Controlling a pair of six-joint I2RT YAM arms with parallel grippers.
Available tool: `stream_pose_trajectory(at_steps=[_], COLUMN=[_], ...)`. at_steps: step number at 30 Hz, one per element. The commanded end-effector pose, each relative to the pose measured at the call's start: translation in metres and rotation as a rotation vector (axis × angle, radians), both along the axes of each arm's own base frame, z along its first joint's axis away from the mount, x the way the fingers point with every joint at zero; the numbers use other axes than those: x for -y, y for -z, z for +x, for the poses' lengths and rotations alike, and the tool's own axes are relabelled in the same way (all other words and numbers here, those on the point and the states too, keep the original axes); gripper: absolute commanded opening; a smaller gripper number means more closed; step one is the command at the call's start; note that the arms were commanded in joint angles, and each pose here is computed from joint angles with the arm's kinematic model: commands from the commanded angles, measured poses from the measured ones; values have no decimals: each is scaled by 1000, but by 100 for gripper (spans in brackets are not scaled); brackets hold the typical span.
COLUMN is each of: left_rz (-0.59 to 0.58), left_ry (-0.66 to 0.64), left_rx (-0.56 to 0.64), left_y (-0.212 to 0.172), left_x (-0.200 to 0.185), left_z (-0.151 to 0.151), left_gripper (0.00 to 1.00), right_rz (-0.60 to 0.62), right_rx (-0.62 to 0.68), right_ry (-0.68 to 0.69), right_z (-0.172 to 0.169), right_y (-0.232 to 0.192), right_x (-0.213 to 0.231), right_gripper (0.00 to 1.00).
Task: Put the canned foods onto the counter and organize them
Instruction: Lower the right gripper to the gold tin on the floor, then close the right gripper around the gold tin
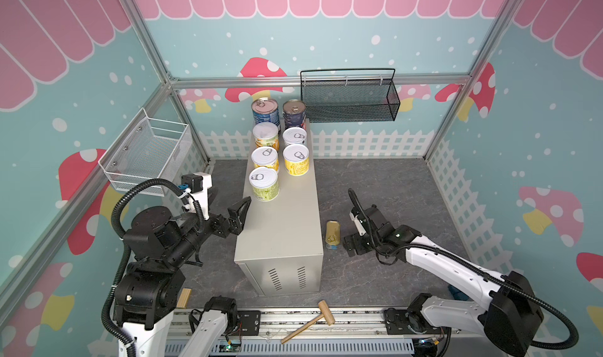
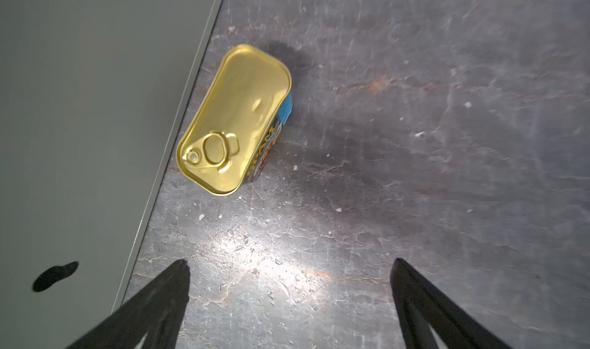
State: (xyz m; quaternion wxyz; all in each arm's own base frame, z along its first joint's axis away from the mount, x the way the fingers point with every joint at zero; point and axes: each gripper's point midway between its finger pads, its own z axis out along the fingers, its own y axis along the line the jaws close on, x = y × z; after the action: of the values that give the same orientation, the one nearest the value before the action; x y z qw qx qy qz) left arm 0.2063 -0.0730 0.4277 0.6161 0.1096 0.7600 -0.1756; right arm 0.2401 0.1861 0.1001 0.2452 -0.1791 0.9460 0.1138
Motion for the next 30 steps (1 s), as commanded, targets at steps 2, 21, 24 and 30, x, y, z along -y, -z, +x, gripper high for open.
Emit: stream_pose_trajectory(at_steps=[2,21,24,30], left_rz=[9,27,27,26], left_ry=[50,46,47,50], left_rx=[-17,16,14,17], left_y=[4,6,7,7], left_x=[7,6,6,7], left_z=[-8,-13,-12,-11], left_gripper=[100,100,100,100], right_rz=[168,210,209,182], right_rx=[51,21,23,12], right_ry=[-3,152,148,146], right_z=[18,61,62,68], right_y=[-10,29,29,40], right_x=[-33,-65,-67,-72], right_gripper=[99,95,95,94])
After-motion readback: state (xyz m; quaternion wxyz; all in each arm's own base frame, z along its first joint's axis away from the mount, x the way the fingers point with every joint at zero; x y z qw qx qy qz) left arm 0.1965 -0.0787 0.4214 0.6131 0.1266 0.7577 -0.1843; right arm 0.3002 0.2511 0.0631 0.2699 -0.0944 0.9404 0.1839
